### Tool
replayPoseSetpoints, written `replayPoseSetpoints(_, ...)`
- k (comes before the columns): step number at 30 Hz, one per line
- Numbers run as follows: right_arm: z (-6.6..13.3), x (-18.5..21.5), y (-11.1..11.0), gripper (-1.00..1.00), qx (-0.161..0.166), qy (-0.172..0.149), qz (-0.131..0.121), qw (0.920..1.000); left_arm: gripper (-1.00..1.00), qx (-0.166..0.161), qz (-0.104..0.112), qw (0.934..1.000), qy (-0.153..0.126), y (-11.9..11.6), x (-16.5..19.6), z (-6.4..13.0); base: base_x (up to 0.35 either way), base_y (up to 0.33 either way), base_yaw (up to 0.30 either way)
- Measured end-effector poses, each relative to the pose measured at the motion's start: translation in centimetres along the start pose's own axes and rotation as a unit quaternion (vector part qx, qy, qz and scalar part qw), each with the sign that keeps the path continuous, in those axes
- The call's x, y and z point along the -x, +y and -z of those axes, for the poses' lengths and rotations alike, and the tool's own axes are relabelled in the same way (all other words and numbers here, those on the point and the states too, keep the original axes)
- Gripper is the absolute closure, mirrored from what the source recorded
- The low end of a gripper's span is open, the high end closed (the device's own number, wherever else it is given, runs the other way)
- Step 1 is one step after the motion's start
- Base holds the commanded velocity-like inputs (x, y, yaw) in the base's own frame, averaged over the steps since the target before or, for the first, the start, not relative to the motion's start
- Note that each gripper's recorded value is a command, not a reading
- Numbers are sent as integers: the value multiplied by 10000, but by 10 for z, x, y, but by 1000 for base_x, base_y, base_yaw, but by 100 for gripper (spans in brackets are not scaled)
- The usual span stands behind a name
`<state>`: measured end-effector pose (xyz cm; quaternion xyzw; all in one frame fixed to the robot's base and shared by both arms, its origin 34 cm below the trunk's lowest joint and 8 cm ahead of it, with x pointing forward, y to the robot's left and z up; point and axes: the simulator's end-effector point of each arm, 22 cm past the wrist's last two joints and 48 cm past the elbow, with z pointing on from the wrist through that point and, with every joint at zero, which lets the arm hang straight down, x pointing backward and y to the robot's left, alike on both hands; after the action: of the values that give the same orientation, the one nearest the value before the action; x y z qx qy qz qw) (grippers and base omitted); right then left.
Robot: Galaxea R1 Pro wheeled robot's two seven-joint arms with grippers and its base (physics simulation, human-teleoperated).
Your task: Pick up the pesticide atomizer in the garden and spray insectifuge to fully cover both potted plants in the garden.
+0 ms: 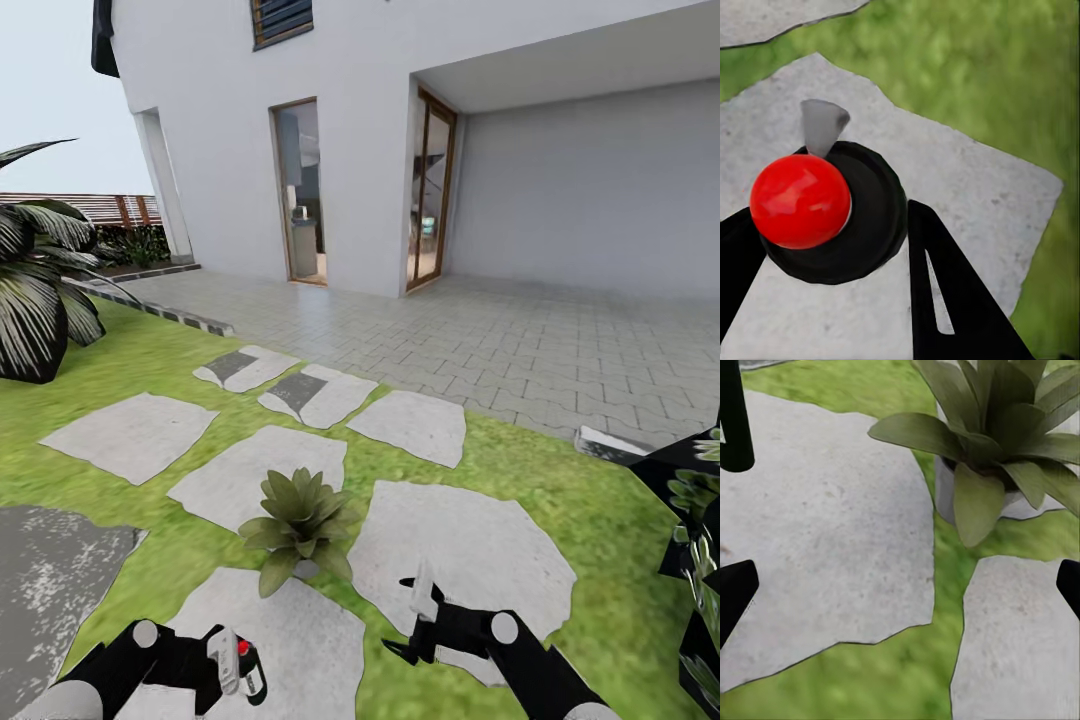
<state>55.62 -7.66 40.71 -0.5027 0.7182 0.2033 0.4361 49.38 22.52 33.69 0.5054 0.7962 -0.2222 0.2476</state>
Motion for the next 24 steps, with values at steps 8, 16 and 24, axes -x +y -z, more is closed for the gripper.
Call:
replayPoseSetpoints(8,-12,15,12,-100,148,-57,-72,9998,100,-395,-397,9979,332,-17,3,-9,0,0,0)
replayPoseSetpoints(16,-21,21,30,100,390,-38,113,9992,100,-679,-759,9937,470,-40,18,-31,0,0,0)
replayPoseSetpoints(24,-39,45,56,100,640,-193,226,9975,100,-797,-888,9923,329,-54,41,-48,0,0,0)
